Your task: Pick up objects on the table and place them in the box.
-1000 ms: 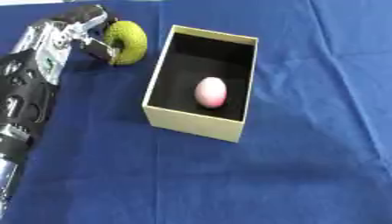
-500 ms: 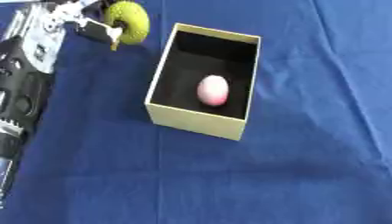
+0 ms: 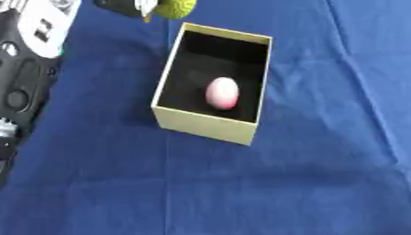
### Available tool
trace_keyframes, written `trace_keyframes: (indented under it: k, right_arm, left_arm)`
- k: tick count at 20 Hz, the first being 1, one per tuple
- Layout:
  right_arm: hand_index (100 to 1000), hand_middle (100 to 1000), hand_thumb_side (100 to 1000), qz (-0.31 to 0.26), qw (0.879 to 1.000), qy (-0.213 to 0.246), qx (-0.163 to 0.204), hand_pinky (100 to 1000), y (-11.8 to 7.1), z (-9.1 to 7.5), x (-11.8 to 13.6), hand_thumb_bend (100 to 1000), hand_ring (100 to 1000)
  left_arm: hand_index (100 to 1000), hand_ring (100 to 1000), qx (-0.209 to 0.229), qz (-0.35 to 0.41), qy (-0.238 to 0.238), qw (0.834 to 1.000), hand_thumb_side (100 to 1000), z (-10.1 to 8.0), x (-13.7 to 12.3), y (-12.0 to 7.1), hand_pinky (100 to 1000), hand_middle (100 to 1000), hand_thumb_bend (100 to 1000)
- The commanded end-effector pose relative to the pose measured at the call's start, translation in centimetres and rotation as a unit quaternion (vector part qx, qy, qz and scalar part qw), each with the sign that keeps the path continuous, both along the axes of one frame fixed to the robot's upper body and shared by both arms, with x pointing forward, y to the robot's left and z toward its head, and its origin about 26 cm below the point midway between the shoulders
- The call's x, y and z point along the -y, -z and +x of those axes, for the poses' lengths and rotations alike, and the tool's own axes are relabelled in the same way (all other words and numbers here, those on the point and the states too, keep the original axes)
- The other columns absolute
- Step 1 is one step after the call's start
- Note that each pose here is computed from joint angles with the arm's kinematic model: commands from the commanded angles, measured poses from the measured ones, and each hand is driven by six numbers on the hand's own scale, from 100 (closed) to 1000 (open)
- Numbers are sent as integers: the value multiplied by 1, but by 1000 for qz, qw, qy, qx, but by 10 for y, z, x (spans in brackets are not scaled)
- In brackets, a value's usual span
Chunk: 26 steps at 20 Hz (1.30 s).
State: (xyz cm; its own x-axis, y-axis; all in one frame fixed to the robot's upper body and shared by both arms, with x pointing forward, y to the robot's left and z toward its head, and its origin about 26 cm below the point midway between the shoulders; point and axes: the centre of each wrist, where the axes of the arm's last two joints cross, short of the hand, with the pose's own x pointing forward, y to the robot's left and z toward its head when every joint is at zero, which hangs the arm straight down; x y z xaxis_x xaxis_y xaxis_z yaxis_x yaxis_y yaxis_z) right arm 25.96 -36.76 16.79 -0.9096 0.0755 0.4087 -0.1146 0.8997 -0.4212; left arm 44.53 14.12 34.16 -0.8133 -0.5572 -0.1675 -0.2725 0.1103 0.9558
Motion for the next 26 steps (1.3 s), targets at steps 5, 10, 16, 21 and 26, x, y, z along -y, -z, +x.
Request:
trace_keyframes:
  k: [5, 10, 16, 21, 26]
  right_arm:
    - [816, 423, 528, -5, 1000, 5, 21, 943, -12, -3, 5, 100, 901]
    - [817, 425, 528, -5, 1000, 8, 27, 942, -12, -5, 7, 100, 900]
    - [816, 423, 528, -3, 1000, 10, 25, 943, -11, -5, 7, 100, 900]
    - [815, 420, 527, -3, 1000, 10, 22, 944, -9, -5, 6, 100, 901]
    - [814, 418, 525, -3, 1000, 12, 18, 946, -8, -5, 6, 100, 901]
  left_arm:
    - [676, 573, 21, 44, 105, 993, 100, -39, 38, -2, 608, 526, 100]
    - [678, 578, -1, 62, 91, 994, 100, -47, 59, 19, 606, 531, 100]
    - [687, 589, -17, 84, 47, 995, 100, -34, 61, 43, 612, 543, 100]
    - [733, 618, -22, 114, 32, 993, 100, -26, 65, 62, 642, 572, 115]
    - [938, 871, -12, 164, 36, 986, 264, -25, 70, 72, 876, 833, 269]
